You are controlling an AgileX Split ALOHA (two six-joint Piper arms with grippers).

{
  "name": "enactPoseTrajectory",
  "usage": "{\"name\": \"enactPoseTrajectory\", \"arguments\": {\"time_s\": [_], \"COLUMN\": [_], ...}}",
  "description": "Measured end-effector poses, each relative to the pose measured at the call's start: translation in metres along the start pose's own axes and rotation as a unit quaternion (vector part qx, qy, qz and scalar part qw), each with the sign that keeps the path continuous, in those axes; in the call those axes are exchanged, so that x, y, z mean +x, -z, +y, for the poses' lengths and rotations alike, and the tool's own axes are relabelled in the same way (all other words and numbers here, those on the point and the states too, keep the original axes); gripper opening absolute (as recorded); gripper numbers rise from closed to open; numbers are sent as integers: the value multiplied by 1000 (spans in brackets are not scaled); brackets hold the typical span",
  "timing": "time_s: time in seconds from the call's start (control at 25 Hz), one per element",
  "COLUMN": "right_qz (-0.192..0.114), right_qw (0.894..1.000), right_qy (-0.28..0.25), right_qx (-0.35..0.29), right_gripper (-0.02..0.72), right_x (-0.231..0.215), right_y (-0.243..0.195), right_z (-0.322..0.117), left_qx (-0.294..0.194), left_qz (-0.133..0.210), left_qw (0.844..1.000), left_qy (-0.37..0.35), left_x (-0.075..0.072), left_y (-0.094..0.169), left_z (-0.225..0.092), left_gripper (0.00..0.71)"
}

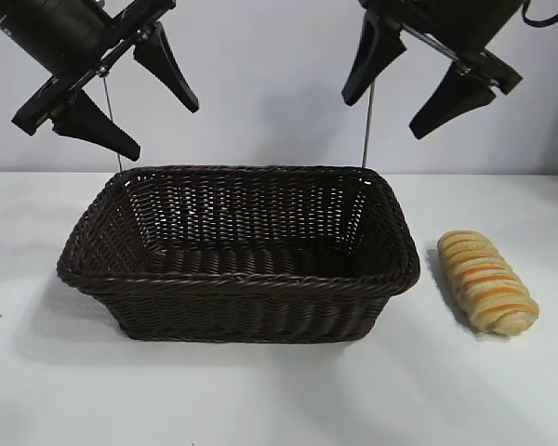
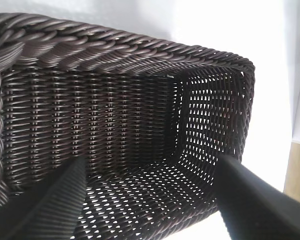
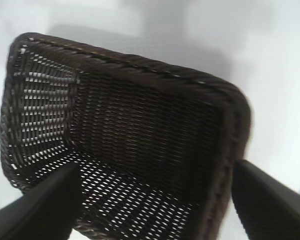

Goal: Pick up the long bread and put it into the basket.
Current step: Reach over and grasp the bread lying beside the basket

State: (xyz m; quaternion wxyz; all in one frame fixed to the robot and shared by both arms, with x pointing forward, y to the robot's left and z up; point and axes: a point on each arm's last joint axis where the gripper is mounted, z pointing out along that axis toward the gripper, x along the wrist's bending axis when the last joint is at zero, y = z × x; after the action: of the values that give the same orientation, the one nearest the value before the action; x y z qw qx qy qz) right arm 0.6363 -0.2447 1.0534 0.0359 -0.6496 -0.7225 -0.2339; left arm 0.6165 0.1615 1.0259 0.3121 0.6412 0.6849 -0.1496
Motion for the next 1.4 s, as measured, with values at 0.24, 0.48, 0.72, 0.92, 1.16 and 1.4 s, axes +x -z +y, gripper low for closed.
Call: {"name": "enactPoseTrajectory", "arguments": {"time_s": [0.24, 0.48, 0.72, 0.92, 1.16, 1.4], "right_qz": [-69, -119, -111, -113, -120, -123], "right_qw": [997, 991, 991, 988, 983, 975], "right_qy": [-22, -52, -59, -69, -77, -90], "right_qx": [20, 33, 42, 76, 117, 161], "right_gripper": [591, 591, 591, 591, 591, 591], "right_x": [-12, -21, -22, -34, -49, -65], "right_y": [1, 2, -5, -33, -67, -107], "right_z": [-4, -7, -7, -7, -9, -15], "left_qx": [0, 0, 0, 0, 0, 0], "left_qz": [0, 0, 0, 0, 0, 0], "left_qw": [1000, 1000, 1000, 1000, 1000, 1000], "left_qy": [0, 0, 0, 0, 0, 0], "left_x": [0, 0, 0, 0, 0, 0], "left_y": [0, 0, 0, 0, 0, 0], "left_z": [0, 0, 0, 0, 0, 0], "left_gripper": [523, 523, 523, 523, 523, 523]}}
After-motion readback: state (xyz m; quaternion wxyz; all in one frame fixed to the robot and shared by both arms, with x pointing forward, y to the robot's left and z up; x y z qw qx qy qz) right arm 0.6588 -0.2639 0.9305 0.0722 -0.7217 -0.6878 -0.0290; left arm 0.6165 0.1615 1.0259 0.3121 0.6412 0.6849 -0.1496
